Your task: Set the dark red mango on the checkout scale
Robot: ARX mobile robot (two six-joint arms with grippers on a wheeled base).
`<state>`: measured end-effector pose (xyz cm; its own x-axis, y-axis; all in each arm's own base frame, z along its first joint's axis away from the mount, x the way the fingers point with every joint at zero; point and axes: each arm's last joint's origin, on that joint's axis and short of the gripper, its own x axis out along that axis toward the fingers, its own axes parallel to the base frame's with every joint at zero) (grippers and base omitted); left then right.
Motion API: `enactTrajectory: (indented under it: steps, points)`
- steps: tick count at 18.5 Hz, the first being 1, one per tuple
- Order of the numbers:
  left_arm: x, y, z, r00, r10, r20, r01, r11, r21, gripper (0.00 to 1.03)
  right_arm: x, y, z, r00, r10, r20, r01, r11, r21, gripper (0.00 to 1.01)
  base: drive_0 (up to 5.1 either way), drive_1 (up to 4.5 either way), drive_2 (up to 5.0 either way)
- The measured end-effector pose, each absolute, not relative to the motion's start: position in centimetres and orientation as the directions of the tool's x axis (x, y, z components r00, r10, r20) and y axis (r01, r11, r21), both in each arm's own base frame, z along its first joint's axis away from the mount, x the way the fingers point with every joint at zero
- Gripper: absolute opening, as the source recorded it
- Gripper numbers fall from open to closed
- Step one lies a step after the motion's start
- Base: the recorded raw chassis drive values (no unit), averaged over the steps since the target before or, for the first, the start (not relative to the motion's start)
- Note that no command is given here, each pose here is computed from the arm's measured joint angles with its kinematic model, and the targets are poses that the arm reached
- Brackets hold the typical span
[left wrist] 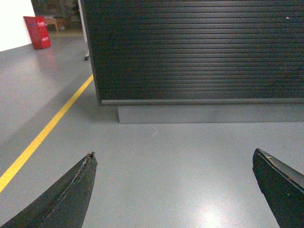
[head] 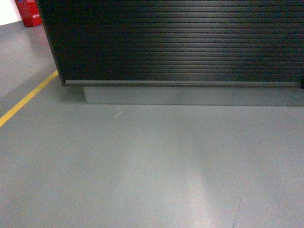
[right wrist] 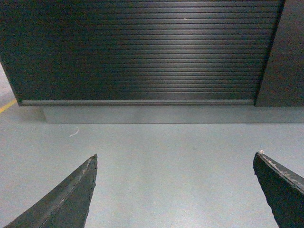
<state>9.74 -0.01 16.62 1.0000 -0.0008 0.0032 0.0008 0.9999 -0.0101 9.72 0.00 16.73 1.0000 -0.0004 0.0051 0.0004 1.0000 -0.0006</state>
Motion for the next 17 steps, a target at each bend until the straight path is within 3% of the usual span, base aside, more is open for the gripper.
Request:
enactTrajectory:
  steps: [17]
  points:
    - [9.74,-0.01,16.57,1.000,-0.001,-0.002,0.001,1.000,-0.010,0.98,9.72,0.00,16.72,1.000,0.000,0.004,0.000,1.000,-0.001,0.98,0.0,4.16,-4.1]
